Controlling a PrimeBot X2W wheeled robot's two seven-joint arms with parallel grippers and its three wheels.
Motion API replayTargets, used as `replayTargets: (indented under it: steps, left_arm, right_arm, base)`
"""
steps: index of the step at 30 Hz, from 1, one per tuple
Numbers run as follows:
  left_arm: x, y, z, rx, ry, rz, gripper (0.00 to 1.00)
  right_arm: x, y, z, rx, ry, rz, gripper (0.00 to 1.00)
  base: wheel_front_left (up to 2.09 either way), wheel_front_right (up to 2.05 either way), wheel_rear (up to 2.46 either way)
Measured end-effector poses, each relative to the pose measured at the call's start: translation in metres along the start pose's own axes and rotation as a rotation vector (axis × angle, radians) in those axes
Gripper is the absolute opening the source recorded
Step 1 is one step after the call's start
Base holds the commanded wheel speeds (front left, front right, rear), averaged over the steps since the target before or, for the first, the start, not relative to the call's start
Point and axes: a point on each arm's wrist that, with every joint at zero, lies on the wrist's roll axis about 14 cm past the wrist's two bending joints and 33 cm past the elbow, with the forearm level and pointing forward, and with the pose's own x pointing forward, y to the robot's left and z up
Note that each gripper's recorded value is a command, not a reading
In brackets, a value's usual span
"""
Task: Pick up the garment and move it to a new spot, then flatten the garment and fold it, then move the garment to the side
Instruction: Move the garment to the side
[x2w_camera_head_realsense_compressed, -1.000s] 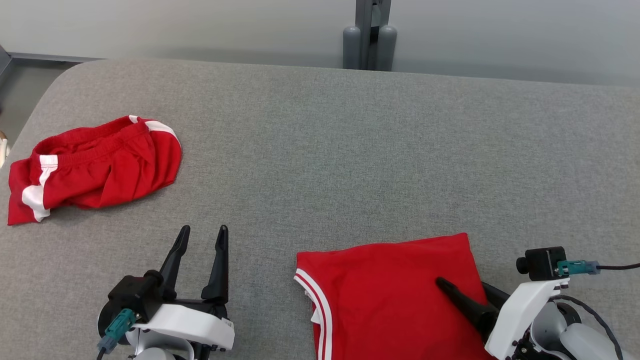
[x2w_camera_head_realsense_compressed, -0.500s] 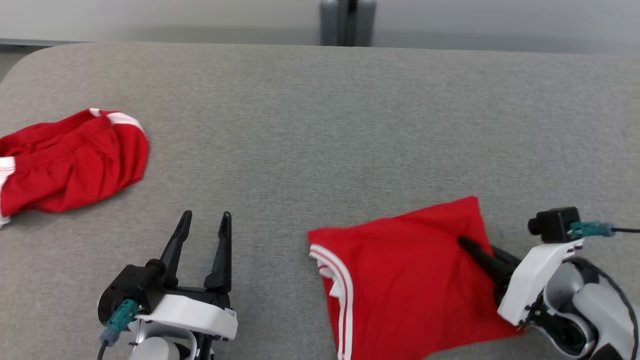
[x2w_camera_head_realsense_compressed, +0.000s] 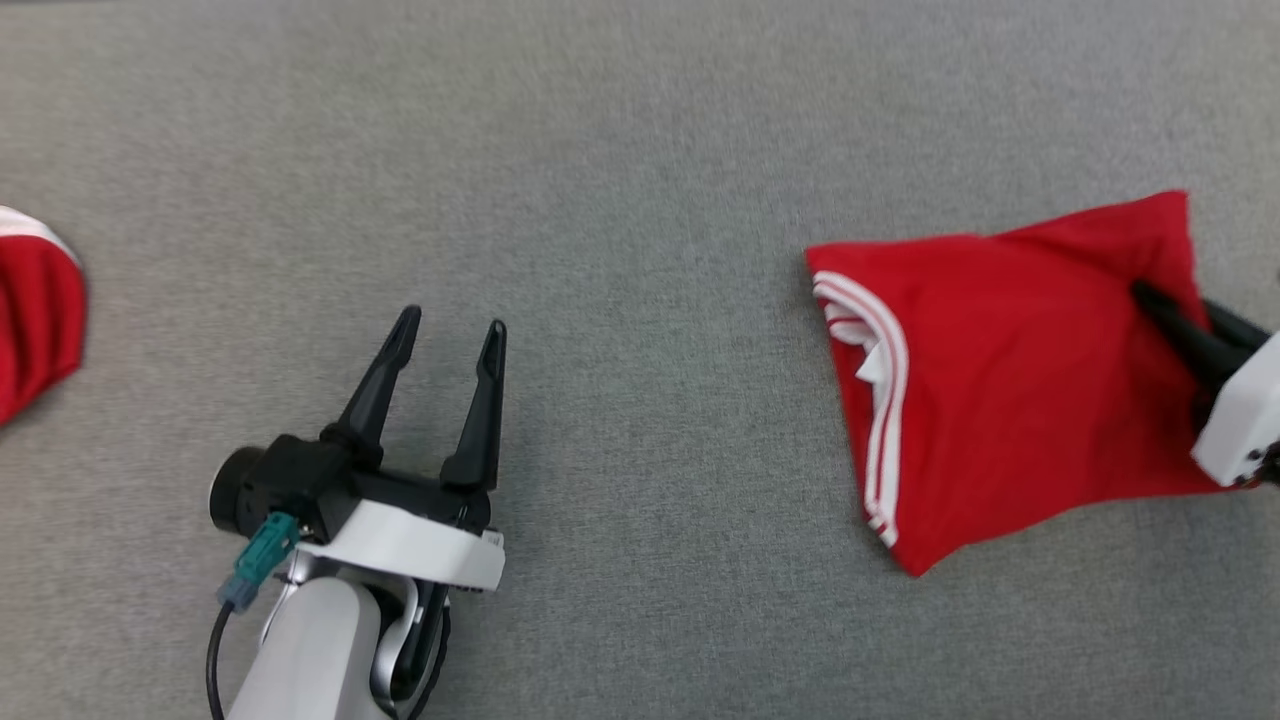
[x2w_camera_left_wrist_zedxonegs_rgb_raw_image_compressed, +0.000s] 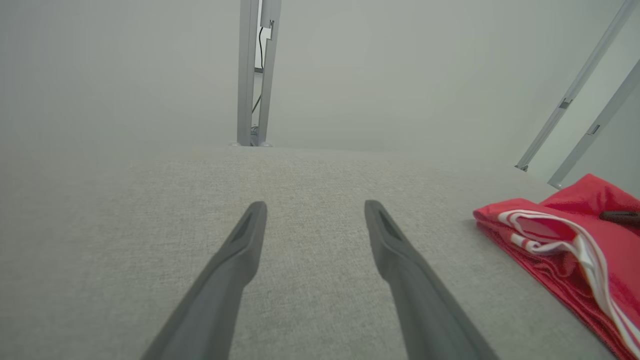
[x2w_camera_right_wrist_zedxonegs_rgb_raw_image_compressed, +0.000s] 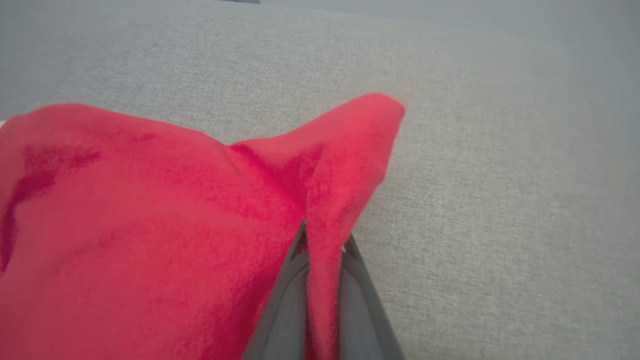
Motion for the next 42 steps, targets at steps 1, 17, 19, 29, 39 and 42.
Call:
replayTargets:
  steps: [1,17,19,29,39,42]
  left_arm:
    - [0.006,-0.001,-0.004,-0.006,0.004,-0.008,1.00]
    - [0.051,-0.009,-0.046,-0.056,0.045,-0.070,1.00]
    - [0.051,-0.007,-0.046,-0.060,0.044,-0.065,1.00]
    - [0.050,-0.003,-0.045,-0.064,0.039,-0.050,1.00]
    - [0.038,-0.001,-0.037,-0.051,0.048,-0.033,1.00]
    - [0.031,-0.002,-0.030,-0.052,0.043,-0.025,1.00]
  right_arm:
    - [0.000,-0.011,-0.001,-0.011,0.003,-0.021,0.00]
    - [-0.023,-0.174,-0.008,-0.273,0.089,-0.412,0.00]
    - [-0.023,-0.184,-0.007,-0.320,0.107,-0.440,0.00]
    - [-0.010,-0.192,-0.023,-0.359,0.174,-0.493,1.00]
    - [-0.010,-0.178,0.008,-0.388,0.099,-0.484,1.00]
    - [-0.013,-0.174,0.032,-0.415,0.043,-0.481,1.00]
  base:
    - [0.00,0.00,0.00]
    - [0.00,0.00,0.00]
    - [0.00,0.00,0.00]
    - [0.00,0.00,0.00]
    - [0.00,0.00,0.00]
    - [0.00,0.00,0.00]
